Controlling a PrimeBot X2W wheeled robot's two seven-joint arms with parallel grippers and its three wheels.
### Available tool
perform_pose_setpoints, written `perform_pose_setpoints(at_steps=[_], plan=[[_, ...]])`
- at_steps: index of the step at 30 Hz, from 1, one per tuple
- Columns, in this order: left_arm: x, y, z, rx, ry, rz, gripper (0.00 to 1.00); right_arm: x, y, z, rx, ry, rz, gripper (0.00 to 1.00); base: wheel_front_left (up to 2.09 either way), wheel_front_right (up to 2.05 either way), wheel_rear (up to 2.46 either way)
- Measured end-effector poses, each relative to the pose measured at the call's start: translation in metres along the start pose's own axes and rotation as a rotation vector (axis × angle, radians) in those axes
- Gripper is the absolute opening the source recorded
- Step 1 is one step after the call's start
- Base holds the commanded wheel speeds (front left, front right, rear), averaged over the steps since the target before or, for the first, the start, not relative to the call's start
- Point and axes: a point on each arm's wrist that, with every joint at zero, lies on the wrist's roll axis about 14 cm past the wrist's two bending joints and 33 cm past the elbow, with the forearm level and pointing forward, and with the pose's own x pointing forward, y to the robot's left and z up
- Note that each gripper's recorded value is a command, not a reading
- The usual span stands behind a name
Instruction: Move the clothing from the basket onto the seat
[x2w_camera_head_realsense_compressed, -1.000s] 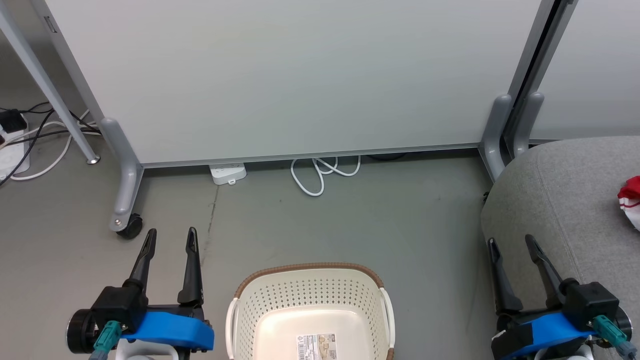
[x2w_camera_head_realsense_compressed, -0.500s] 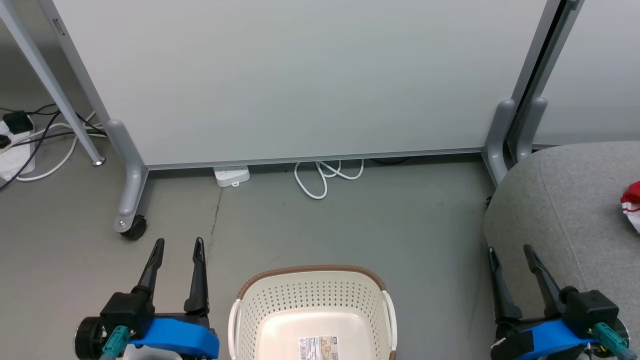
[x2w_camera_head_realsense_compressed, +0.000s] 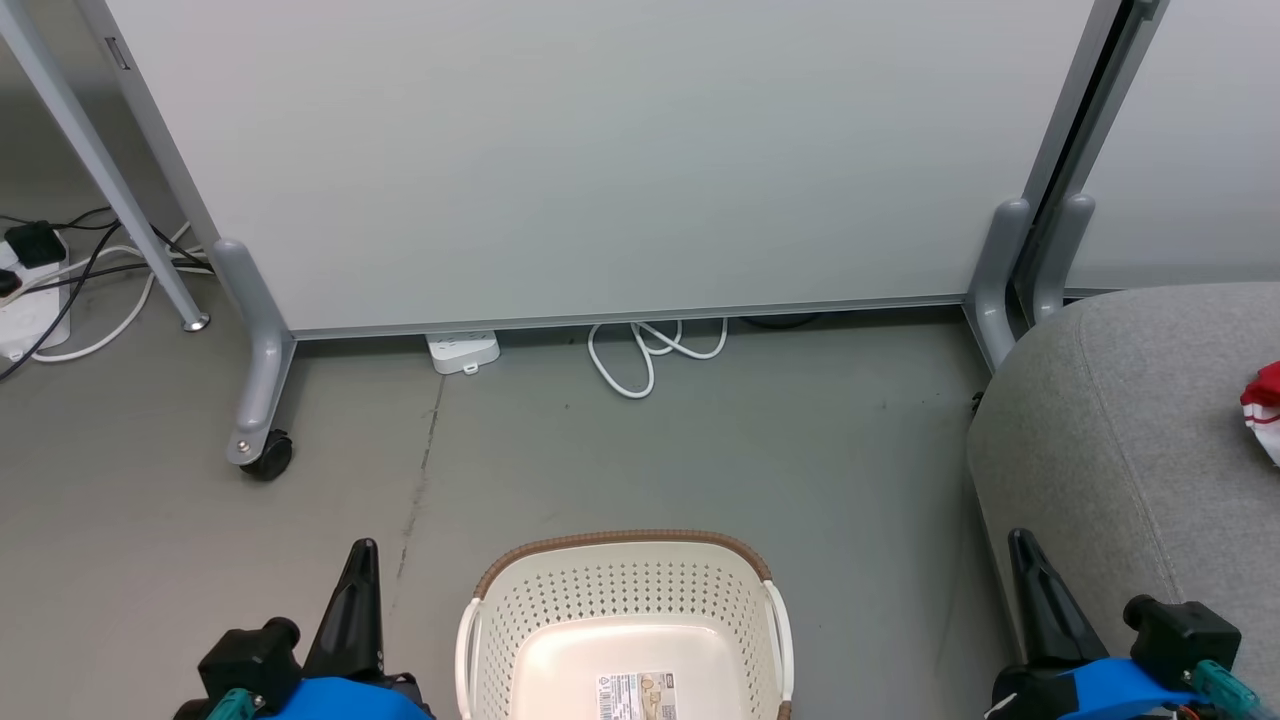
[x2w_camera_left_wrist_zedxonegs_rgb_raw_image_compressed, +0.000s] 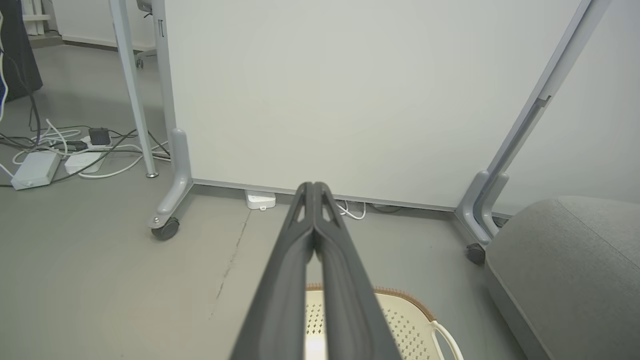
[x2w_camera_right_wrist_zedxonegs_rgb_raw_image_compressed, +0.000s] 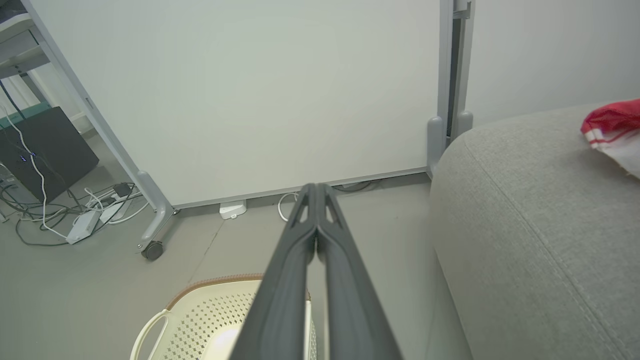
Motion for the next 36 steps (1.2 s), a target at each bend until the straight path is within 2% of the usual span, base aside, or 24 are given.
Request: perform_pose_setpoints(at_steps=[15,36], plan=[[0.005,0.010,0.002,-0.266,0.010,0.058,0.00,-0.001,-0.014,0.002,0.266,0.004,-0.071,0.00,0.00,0.00,0.00],[0.016,0.013,0.012,-0.571,-0.003,0.079,0.00,0.000,-0.025,0.009,0.576,-0.013,-0.119,0.00,0.00,0.00,0.00]])
